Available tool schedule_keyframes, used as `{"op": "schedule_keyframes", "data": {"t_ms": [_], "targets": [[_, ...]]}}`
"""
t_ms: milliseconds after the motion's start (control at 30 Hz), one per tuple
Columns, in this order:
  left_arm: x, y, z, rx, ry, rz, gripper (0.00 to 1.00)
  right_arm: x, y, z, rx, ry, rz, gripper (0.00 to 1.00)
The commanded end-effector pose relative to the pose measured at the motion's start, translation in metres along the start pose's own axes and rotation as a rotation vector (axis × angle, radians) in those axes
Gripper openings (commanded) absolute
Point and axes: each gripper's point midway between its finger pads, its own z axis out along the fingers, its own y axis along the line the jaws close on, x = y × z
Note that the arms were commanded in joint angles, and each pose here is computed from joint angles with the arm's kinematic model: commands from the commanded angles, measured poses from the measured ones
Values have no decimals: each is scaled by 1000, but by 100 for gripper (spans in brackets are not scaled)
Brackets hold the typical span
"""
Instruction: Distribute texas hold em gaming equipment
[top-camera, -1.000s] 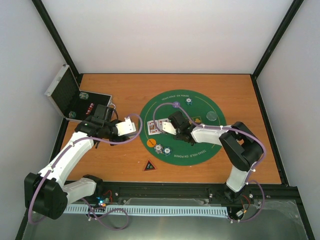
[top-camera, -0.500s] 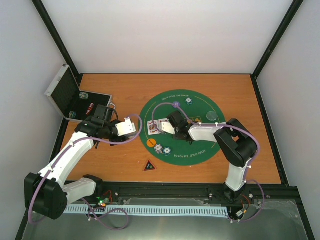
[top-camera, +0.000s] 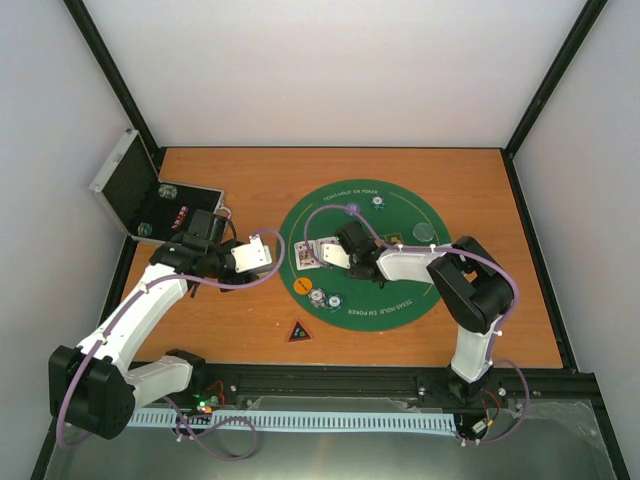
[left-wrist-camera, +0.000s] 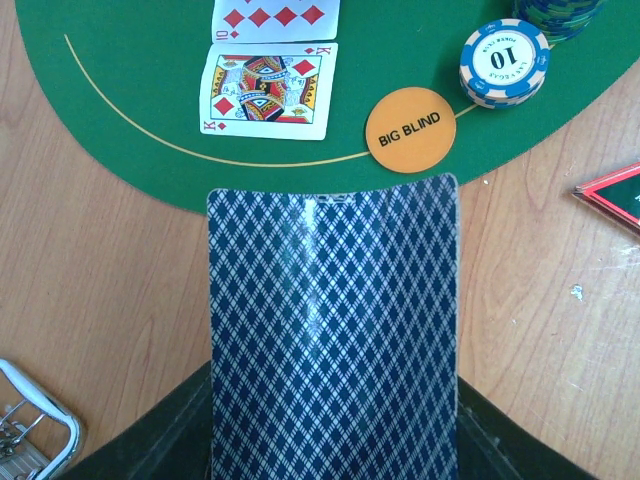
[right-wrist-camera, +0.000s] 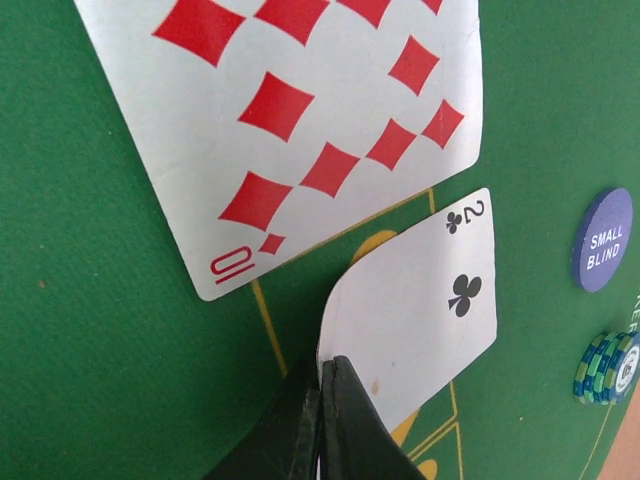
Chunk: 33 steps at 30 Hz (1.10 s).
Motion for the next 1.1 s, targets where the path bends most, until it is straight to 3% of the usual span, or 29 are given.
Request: {"op": "schedule_keyframes", "data": {"t_ms": [0, 1067], "targets": [[-7, 6, -4, -25, -25, 19, 48, -2, 7, 0, -32, -22, 1, 3], [-7, 6, -5, -24, -23, 21, 48, 0, 19, -7, -58, -15, 2, 3]]}}
